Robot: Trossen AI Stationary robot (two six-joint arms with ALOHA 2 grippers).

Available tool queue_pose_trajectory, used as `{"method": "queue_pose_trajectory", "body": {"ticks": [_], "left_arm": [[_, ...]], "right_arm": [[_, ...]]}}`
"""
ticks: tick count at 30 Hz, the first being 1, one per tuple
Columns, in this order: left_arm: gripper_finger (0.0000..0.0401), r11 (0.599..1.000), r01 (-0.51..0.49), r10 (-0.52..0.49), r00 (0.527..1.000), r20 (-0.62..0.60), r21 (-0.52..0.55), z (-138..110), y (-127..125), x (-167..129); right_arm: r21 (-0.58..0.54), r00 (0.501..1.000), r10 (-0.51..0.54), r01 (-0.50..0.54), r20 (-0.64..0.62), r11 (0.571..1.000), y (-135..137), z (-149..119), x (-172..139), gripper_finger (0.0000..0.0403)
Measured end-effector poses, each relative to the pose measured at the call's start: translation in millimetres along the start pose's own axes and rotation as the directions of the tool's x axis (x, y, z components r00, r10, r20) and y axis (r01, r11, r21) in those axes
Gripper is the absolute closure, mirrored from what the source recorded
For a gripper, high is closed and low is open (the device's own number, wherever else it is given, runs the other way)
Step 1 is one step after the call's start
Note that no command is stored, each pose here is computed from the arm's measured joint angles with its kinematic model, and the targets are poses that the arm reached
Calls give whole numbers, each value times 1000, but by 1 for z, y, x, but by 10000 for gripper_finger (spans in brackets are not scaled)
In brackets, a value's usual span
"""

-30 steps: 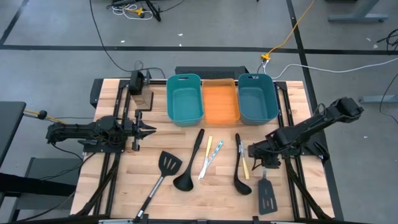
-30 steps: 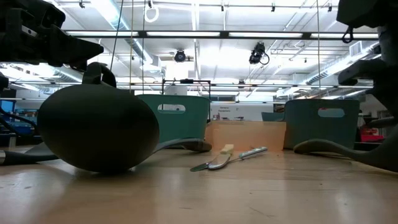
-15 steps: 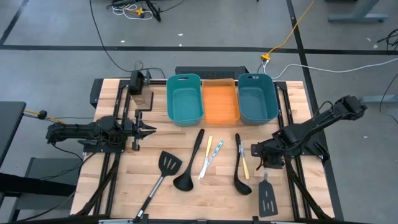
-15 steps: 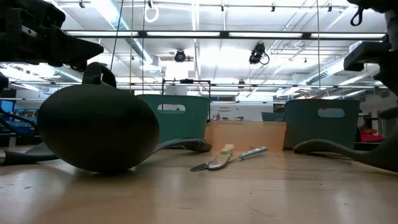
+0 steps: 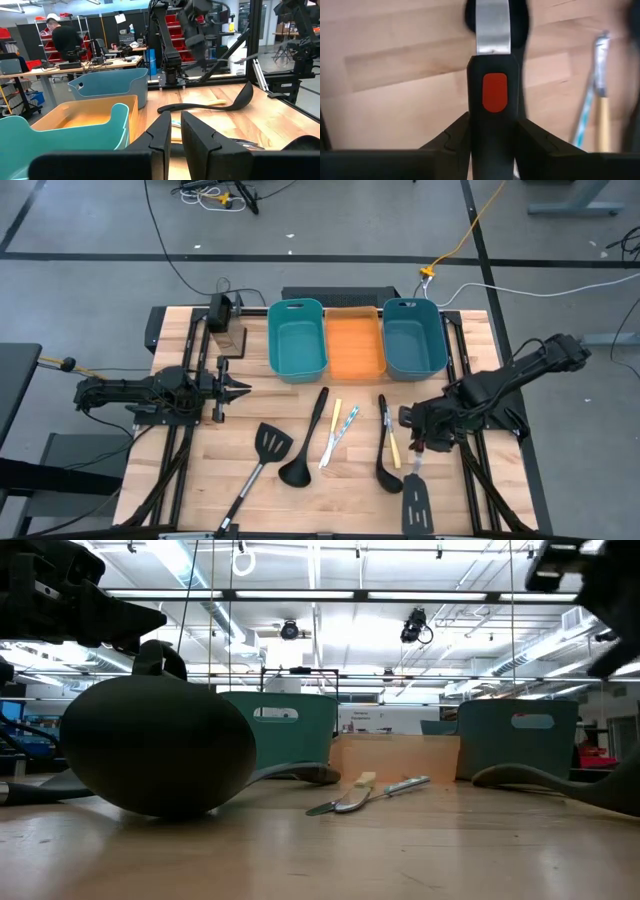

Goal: Pick & Place Kitchen Items
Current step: Put the right black spatula into the green bin

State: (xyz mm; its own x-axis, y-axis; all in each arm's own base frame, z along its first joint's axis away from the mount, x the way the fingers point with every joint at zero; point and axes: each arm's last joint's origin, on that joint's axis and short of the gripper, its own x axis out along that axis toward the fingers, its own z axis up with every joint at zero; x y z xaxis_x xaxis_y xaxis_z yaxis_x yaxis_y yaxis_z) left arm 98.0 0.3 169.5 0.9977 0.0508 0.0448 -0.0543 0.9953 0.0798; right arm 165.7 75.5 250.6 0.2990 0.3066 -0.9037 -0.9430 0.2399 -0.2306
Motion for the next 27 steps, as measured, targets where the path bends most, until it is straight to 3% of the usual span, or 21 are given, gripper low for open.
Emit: {"method": "queue_pose_trajectory", "body": {"ticks": [19, 27], "left_arm": [[352, 1000, 0, 0, 1000, 0, 0, 0, 0, 0], [352, 1000, 0, 0, 1000, 0, 0, 0, 0, 0]], "right_arm": [[262, 963, -248, 213, 108, 941, -43, 19, -68, 282], [415, 946, -321, 277, 38, 867, -51, 15, -75, 282]]}}
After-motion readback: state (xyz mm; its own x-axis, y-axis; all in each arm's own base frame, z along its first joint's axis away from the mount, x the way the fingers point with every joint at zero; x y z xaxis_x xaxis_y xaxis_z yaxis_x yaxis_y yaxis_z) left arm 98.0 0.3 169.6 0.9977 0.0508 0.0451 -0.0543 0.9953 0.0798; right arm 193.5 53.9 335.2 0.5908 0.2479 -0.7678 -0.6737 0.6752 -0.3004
